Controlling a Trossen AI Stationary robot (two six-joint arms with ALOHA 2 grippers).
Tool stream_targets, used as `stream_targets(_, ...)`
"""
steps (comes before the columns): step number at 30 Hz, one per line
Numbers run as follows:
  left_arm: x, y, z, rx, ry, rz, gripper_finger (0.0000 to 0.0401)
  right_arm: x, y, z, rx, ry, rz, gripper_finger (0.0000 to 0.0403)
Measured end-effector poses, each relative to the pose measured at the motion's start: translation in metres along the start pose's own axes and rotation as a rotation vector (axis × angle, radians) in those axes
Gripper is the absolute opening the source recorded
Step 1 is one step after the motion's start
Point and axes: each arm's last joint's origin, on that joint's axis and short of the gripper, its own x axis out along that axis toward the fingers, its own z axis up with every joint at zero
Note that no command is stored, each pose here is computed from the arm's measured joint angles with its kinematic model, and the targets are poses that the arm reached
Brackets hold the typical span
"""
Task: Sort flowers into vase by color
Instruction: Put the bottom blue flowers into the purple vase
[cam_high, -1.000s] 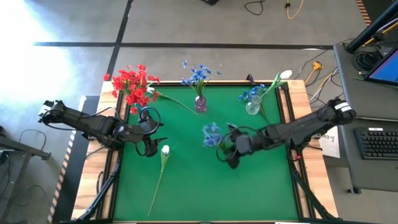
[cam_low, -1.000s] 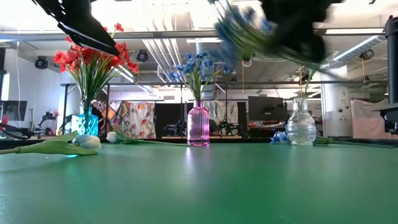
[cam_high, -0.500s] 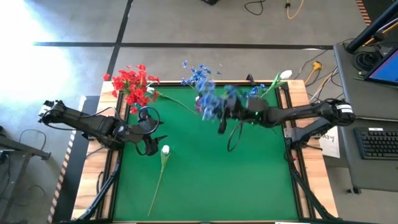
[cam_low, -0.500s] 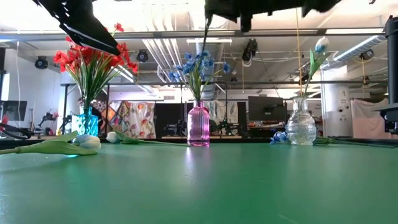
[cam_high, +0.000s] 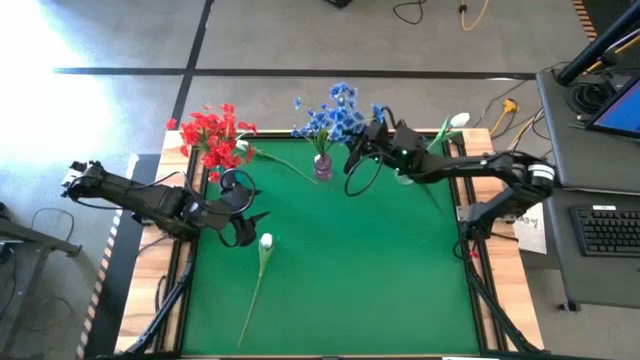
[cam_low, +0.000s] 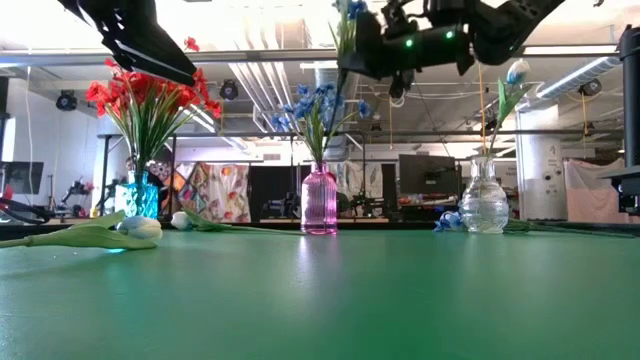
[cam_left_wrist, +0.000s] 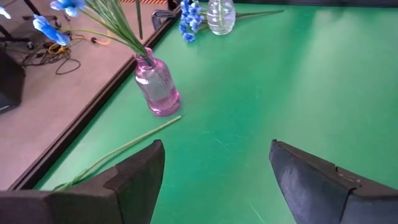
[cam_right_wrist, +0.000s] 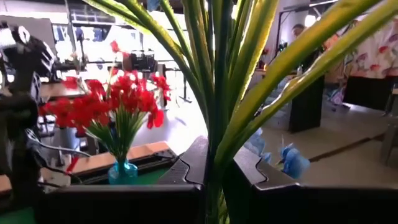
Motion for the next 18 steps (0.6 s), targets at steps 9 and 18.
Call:
stream_targets(9,0.000,0.000,0.000,-0.006,-0.002,0.005,0.0277,0.012,0.001,-0.023,-0.055,0.014,-0.018,0.0022)
stream_targets(18,0.000,0.000,0.000,-0.006,-0.002,0.005,0.0277,0.015,0.002,-0.031,-0.038,0.023,-0.018,0.0022)
